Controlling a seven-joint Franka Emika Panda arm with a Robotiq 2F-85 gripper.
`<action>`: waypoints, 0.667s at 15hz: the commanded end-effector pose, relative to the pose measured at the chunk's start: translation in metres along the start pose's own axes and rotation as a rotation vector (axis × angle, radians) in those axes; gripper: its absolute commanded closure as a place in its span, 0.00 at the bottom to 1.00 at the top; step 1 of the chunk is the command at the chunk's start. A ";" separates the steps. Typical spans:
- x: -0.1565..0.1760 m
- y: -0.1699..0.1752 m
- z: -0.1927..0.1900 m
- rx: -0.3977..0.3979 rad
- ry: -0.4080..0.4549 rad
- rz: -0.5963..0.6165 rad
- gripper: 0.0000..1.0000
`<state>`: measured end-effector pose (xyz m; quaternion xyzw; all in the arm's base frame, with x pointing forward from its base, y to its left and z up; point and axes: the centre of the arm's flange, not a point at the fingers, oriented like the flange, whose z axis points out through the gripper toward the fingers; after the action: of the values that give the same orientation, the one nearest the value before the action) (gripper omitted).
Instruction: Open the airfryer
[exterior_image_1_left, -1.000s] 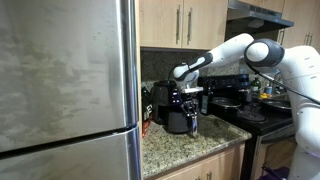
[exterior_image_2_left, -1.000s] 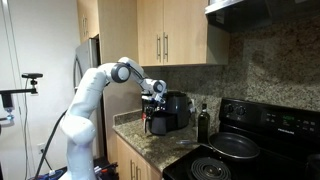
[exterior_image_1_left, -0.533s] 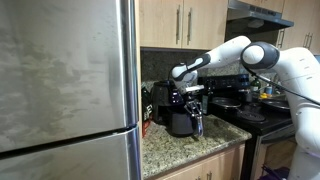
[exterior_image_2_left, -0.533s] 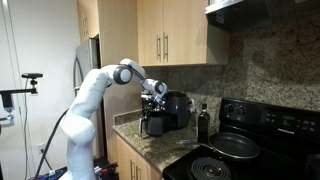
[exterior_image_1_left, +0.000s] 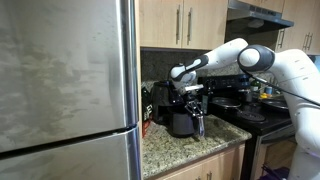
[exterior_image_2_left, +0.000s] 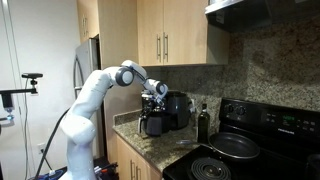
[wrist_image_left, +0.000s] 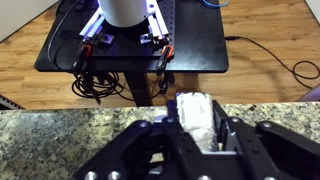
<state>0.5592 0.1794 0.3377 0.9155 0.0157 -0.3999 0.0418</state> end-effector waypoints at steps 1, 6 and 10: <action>0.003 0.000 -0.015 0.004 0.042 0.010 0.90; 0.007 -0.003 -0.016 0.058 0.065 0.005 0.90; 0.001 -0.004 -0.015 0.076 -0.009 0.039 0.33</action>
<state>0.5663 0.1840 0.3388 0.9220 0.0014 -0.3867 0.0161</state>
